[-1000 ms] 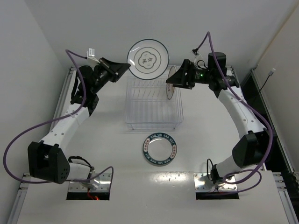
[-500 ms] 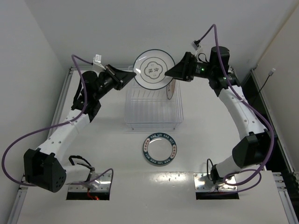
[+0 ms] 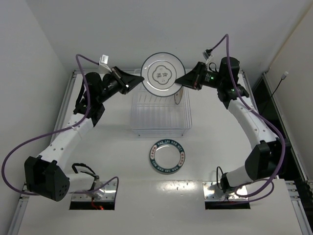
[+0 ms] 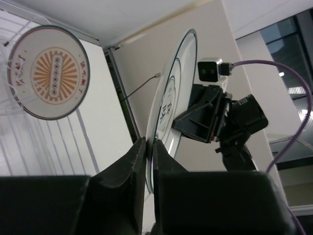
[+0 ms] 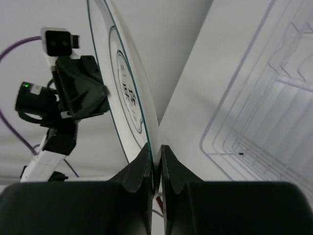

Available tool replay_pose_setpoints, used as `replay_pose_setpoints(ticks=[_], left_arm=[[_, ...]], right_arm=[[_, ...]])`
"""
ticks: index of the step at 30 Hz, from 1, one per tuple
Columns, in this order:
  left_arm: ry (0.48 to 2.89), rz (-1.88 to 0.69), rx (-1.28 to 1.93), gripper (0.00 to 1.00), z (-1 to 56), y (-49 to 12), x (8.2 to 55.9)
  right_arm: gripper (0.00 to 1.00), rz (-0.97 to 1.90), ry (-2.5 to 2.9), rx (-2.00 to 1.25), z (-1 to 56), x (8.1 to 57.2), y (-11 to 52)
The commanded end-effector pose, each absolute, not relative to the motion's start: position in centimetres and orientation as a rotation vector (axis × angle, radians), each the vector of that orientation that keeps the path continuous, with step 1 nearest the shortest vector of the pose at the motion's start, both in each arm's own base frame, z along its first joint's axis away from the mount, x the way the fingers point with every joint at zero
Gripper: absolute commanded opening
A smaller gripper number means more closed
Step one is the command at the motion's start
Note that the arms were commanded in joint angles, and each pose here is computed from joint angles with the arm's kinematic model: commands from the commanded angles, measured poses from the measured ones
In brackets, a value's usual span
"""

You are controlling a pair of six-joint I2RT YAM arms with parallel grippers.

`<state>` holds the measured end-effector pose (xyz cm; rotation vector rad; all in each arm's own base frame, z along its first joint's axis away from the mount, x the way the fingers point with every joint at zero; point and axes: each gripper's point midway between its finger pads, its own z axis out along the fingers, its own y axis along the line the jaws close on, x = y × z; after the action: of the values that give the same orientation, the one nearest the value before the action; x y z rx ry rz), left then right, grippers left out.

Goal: Load the plates into the dish rack

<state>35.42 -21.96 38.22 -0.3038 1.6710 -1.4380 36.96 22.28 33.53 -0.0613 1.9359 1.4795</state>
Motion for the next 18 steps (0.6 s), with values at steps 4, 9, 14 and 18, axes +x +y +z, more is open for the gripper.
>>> replay_pose_setpoints(ticks=[4,9,14,18], left_arm=[[1.965,-1.288,-0.324,0.58,35.2,-20.7,36.3],[2.07,-0.983,-0.483,0.99,33.6,-15.0,36.6],[2.033,-0.82,-0.537,0.99,34.4,-11.9,36.6],[2.034,-0.815,-0.527,0.99,34.7,-11.9,36.7]], right_arm=[[0.0,1.057,1.91,0.127,36.0,41.9,18.6],[0.0,0.45,2.134,0.336,31.7,44.8,13.8],[0.0,0.005,2.189,0.272,29.7,48.5,14.1],[0.0,-0.237,2.142,0.183,29.4,49.6,15.8]])
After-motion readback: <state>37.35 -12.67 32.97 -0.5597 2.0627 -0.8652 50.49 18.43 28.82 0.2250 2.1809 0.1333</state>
